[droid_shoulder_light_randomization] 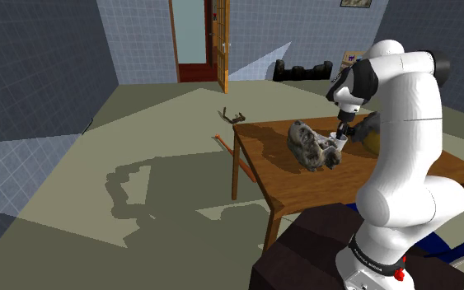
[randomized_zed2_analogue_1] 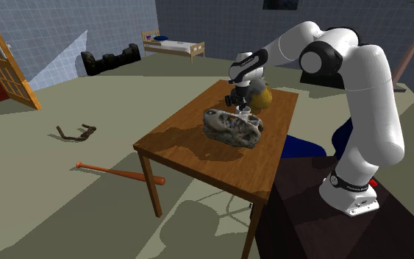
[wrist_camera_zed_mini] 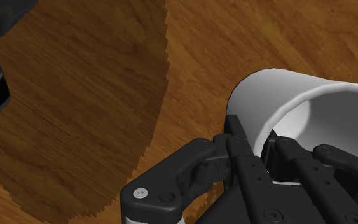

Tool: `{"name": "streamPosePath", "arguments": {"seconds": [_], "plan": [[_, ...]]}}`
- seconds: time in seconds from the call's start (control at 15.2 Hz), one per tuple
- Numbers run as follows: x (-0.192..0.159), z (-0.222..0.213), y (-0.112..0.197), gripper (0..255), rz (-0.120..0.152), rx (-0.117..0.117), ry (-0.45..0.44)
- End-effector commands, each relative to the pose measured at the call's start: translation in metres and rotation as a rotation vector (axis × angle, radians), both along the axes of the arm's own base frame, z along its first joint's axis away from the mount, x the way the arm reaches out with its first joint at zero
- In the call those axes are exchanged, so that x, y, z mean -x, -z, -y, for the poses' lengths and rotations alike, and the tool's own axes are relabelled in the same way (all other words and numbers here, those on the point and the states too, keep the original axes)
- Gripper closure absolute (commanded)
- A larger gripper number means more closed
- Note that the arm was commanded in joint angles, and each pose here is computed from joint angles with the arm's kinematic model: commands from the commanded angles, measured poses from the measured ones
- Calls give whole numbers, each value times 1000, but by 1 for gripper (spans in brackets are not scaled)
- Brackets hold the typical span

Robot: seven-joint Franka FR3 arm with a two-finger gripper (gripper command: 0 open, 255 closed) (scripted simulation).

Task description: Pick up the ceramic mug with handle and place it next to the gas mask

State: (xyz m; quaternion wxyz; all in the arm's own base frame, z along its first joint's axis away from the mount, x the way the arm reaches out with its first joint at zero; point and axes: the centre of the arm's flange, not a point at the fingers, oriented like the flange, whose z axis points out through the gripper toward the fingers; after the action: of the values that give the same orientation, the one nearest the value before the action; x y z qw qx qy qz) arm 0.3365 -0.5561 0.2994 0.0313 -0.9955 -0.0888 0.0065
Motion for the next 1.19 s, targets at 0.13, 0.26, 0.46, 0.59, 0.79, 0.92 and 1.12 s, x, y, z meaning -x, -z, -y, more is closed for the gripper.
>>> {"name": "streamPosePath", "arguments": {"seconds": [0.13, 0.26, 0.46, 0.59, 0.79, 0.92, 1.12], "plan": [[0, -1, 19, 255, 0, 0, 0], [0, -1, 19, 255, 0, 0, 0], [0, -1, 19, 255, 0, 0, 0], [0, -1, 19, 255, 0, 0, 0], [0, 0, 19, 0, 0, 0, 0], [0, 0, 19, 0, 0, 0, 0], [-1, 1, -8, 0, 0, 0, 0]]}}
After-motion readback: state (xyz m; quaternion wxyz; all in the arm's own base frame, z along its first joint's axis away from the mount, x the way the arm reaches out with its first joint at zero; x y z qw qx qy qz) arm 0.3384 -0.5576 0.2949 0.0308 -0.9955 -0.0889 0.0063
